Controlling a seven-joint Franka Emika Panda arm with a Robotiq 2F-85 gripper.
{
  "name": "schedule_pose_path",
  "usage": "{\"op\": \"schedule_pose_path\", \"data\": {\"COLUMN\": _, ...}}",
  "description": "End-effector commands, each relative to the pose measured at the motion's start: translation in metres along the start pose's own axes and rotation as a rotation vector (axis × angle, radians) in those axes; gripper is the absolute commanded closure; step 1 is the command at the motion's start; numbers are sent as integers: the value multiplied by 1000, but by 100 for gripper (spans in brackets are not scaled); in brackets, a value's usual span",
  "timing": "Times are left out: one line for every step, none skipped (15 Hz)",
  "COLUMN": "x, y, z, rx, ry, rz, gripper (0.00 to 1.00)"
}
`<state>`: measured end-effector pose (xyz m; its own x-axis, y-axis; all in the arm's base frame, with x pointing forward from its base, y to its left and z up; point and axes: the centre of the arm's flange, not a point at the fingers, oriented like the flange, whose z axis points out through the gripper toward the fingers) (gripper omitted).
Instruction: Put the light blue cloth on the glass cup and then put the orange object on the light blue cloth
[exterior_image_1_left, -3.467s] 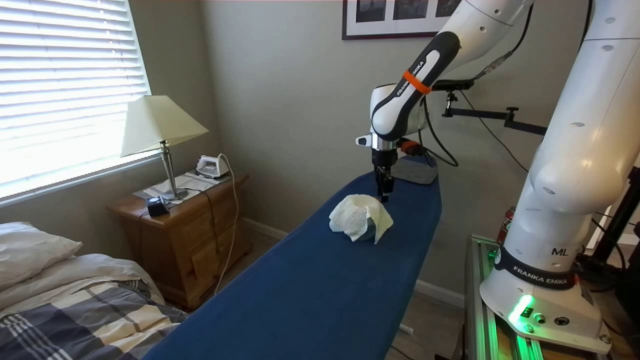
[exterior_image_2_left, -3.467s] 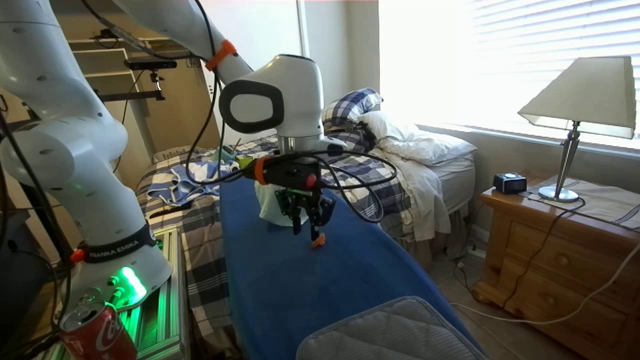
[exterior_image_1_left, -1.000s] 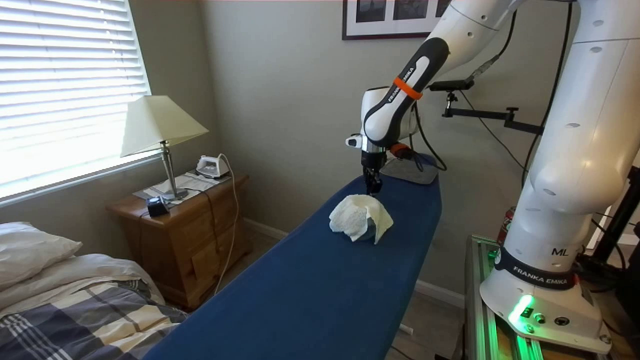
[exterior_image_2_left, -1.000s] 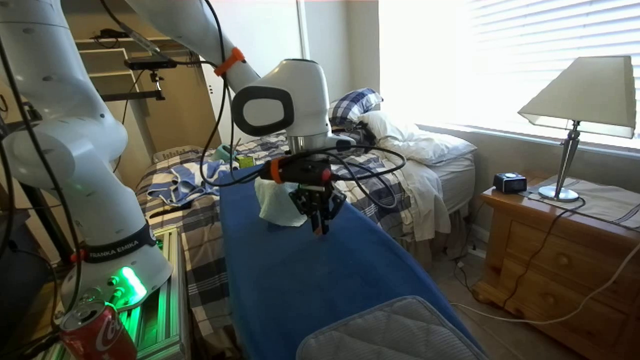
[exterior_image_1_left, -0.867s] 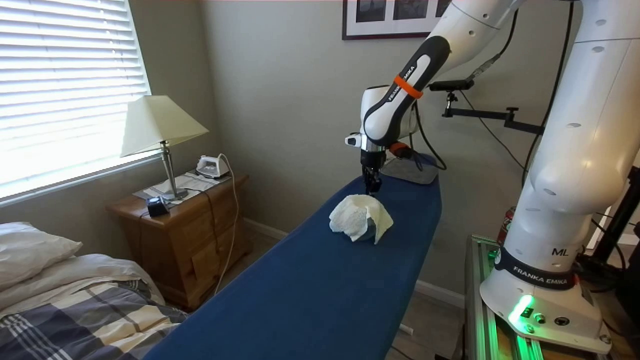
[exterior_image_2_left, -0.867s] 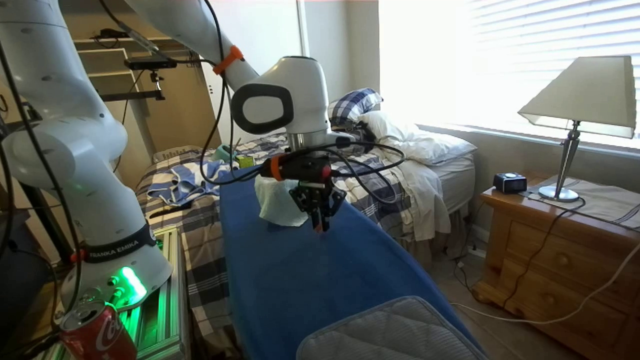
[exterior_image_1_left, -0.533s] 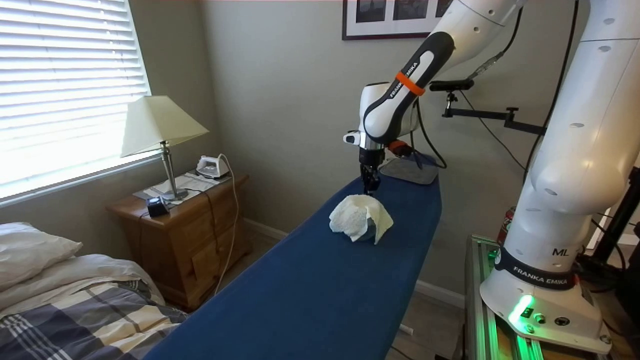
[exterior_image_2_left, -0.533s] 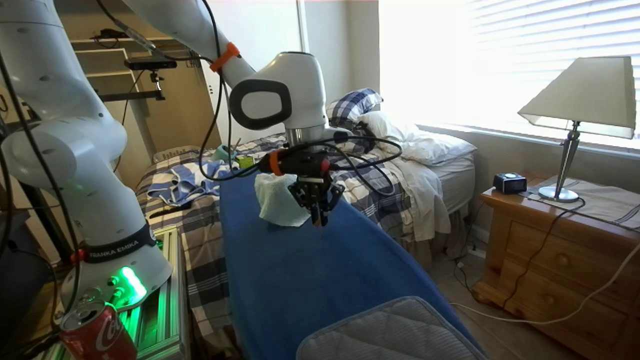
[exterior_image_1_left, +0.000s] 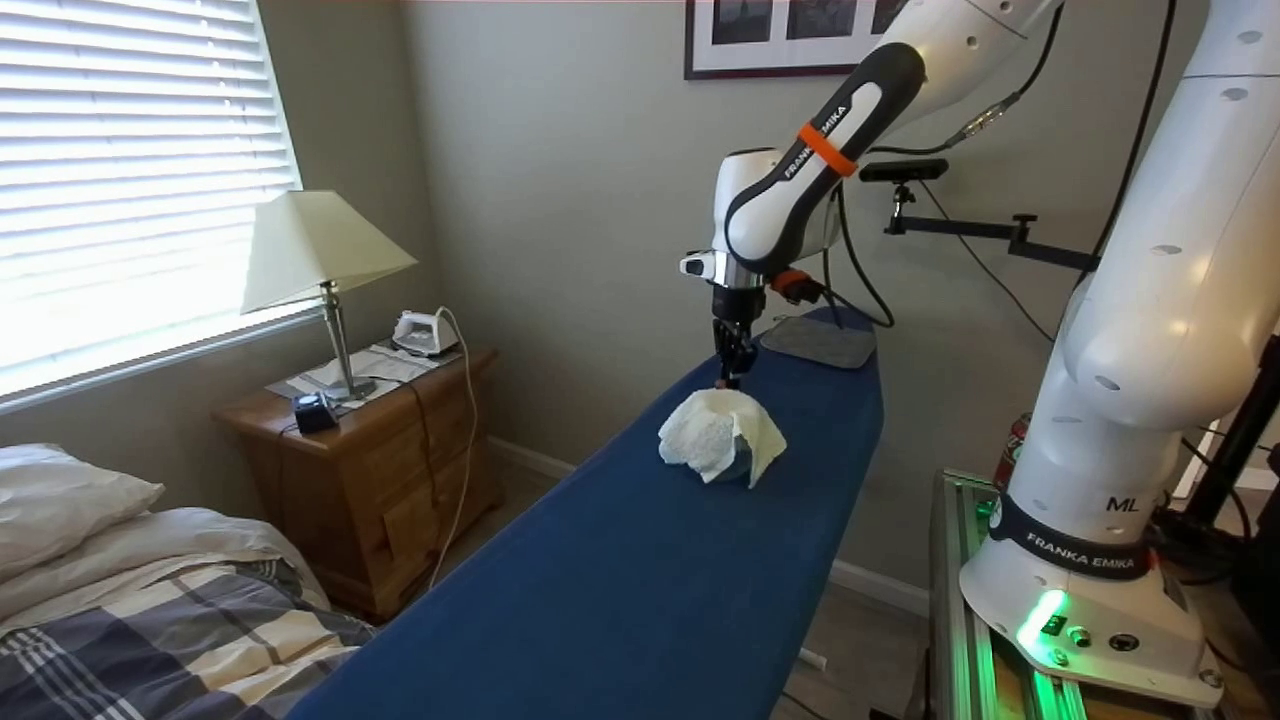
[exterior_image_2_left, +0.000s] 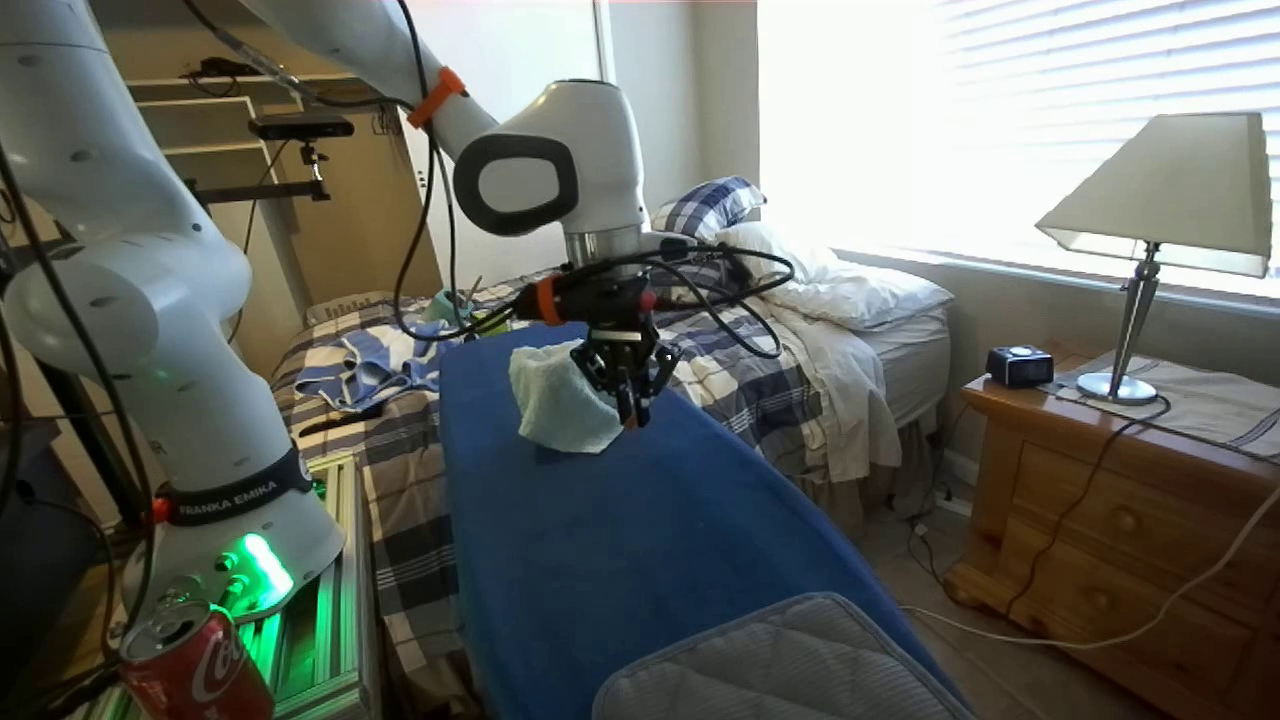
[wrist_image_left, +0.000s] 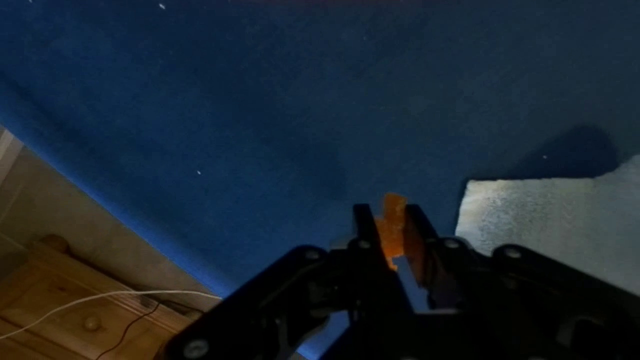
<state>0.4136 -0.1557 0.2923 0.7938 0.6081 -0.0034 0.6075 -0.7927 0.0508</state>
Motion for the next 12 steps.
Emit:
{"op": "schedule_pose_path", "data": {"x": 1, "y": -18, "z": -21, "rx": -2, "ry": 11, "rz": -46, "gripper": 80}}
{"op": "schedule_pose_path", "data": {"x": 3, "y": -21, "z": -25, "rx": -4, "ry": 14, "rz": -56, "gripper": 80}}
{"op": "schedule_pose_path", "data": {"x": 5, "y": -23, "z": -28, "rx": -5, "ry": 16, "rz": -65, "gripper": 80}}
{"op": "schedule_pose_path", "data": {"x": 7, "y": -26, "z": -31, "rx": -4, "ry": 16, "rz": -73, "gripper": 80}}
{"op": "schedule_pose_path", "data": {"x": 9, "y": -29, "z": -34, "rx": -4, "ry": 18, "rz": -81, "gripper": 80}}
{"op": "schedule_pose_path", "data": {"x": 11, "y": -32, "z": -37, "rx": -3, "ry": 20, "rz": -89, "gripper": 79}}
{"op": "schedule_pose_path", "data": {"x": 13, "y": -35, "z": -39, "rx": -2, "ry": 21, "rz": -97, "gripper": 80}}
{"op": "schedule_pose_path", "data": {"x": 14, "y": -39, "z": -41, "rx": -1, "ry": 22, "rz": -107, "gripper": 80}}
{"op": "schedule_pose_path", "data": {"x": 16, "y": -42, "z": -44, "rx": 2, "ry": 24, "rz": -116, "gripper": 80}}
{"op": "schedule_pose_path", "data": {"x": 17, "y": -46, "z": -47, "rx": 1, "ry": 25, "rz": -125, "gripper": 80}}
{"op": "schedule_pose_path", "data": {"x": 18, "y": -49, "z": -50, "rx": 5, "ry": 26, "rz": -133, "gripper": 80}}
{"op": "schedule_pose_path", "data": {"x": 20, "y": -51, "z": -54, "rx": 3, "ry": 29, "rz": -141, "gripper": 81}}
